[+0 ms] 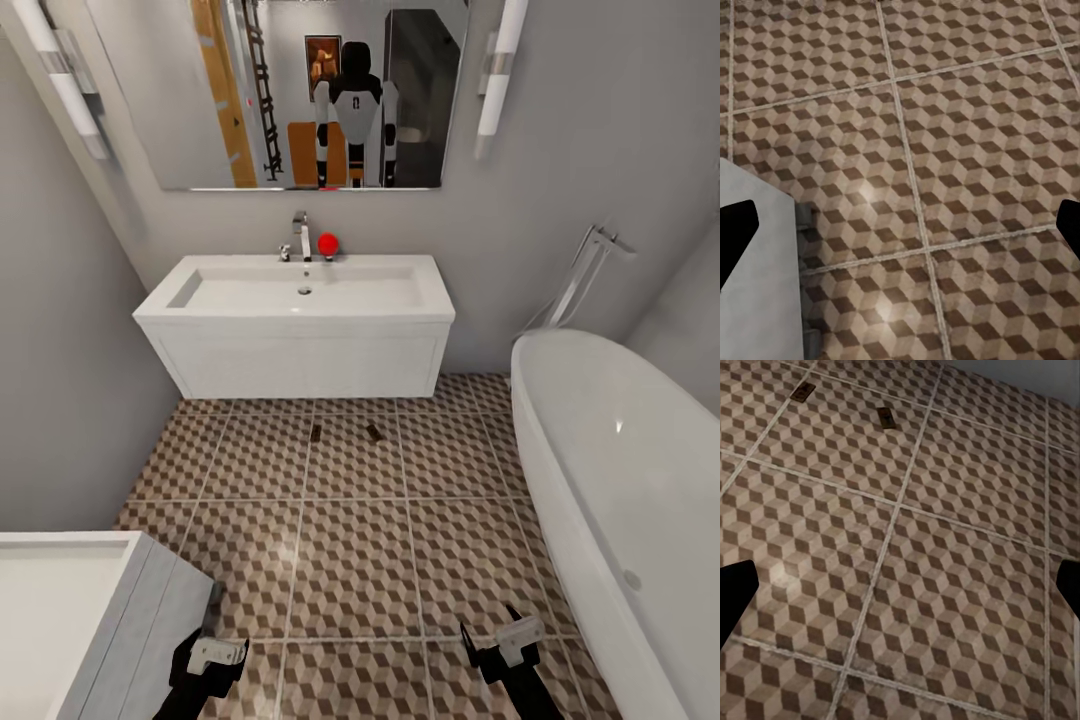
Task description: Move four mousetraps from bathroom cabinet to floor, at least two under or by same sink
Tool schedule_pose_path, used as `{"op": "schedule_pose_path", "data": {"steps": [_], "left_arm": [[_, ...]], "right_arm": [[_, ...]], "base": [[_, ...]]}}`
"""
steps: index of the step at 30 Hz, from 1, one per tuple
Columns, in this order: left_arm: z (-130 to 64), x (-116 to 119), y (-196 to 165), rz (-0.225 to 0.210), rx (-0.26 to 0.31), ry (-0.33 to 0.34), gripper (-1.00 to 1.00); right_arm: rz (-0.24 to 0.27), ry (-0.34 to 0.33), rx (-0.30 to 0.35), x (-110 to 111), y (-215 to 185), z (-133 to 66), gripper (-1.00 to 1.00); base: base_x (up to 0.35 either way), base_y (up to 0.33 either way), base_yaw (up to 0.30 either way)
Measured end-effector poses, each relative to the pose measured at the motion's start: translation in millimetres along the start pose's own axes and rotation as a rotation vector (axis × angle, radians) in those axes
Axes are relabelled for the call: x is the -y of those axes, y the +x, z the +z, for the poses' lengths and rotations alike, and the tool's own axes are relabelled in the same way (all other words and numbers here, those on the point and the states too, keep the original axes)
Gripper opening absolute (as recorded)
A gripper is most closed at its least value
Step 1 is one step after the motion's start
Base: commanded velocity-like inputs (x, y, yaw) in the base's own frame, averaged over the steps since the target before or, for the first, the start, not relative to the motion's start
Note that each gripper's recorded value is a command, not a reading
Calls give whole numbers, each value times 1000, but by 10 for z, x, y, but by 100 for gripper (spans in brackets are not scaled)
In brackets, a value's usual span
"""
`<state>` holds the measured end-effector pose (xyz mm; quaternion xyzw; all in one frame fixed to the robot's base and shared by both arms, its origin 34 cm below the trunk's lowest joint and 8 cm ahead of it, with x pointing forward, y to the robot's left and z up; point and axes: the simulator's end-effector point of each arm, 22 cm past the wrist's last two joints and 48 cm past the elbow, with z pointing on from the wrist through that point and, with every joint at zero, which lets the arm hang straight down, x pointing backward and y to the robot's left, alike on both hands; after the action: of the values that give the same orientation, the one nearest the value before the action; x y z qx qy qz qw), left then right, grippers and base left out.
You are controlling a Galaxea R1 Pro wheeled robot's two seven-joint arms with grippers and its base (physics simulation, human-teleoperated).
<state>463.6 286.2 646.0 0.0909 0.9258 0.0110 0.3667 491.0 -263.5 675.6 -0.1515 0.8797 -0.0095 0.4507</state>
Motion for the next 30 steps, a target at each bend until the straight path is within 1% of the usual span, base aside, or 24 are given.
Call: {"op": "schedule_pose_path", "data": {"steps": [22,30], "left_arm": [[-9,-31,-171,2,34,-7,100],[-11,-31,-186,2,37,-6,100]], "right_arm": [[-4,10,33,50,-168,9,100],[-6,13,35,80,-176,5,100]], "base": [[0,0,0],[0,0,0]]}}
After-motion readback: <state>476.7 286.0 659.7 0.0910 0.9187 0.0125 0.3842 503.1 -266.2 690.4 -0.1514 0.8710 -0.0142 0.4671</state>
